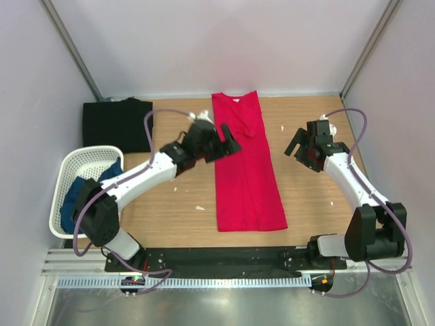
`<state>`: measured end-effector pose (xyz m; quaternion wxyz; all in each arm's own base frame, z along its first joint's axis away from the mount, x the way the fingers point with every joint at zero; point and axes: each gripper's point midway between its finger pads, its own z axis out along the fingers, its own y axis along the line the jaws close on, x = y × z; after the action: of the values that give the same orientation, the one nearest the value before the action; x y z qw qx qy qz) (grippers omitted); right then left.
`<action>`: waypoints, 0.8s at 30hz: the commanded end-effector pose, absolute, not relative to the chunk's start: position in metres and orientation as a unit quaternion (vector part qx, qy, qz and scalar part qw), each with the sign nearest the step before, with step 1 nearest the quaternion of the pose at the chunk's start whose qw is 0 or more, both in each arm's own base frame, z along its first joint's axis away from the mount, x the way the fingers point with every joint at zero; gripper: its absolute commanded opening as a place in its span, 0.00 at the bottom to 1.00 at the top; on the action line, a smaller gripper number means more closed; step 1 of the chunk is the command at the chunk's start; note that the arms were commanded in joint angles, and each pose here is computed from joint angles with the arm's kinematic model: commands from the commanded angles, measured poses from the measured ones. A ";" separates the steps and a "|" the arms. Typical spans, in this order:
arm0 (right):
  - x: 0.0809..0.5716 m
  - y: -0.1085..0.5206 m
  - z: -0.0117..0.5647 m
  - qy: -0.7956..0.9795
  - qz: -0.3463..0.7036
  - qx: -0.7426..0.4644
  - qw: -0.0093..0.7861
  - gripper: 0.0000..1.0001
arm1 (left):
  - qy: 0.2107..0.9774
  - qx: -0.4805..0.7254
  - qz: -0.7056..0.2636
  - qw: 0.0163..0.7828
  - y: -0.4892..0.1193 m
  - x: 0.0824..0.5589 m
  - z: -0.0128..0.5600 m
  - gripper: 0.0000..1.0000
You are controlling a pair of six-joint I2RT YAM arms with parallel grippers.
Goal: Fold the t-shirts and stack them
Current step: Fold the tshirt
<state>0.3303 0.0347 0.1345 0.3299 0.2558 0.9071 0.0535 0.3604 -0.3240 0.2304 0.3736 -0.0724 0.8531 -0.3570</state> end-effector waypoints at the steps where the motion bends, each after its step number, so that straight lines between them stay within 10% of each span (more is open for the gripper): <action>1: 0.351 0.037 0.131 0.902 0.083 0.233 0.353 0.90 | 0.867 -0.141 -0.360 0.314 -0.348 0.298 0.186 0.80; 8: 0.337 0.030 0.092 0.909 0.104 0.246 0.319 0.90 | 0.900 -0.137 -0.340 0.235 -0.398 0.202 0.127 0.72; 24: 0.324 0.028 0.093 0.903 0.103 0.246 0.337 0.90 | 0.931 -0.143 -0.295 0.163 -0.444 0.149 0.065 0.62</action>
<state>0.3189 0.0279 0.0796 0.3063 0.2548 0.9122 0.0955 0.1474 -0.4318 0.0563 0.1564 -0.1263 0.9381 -0.2822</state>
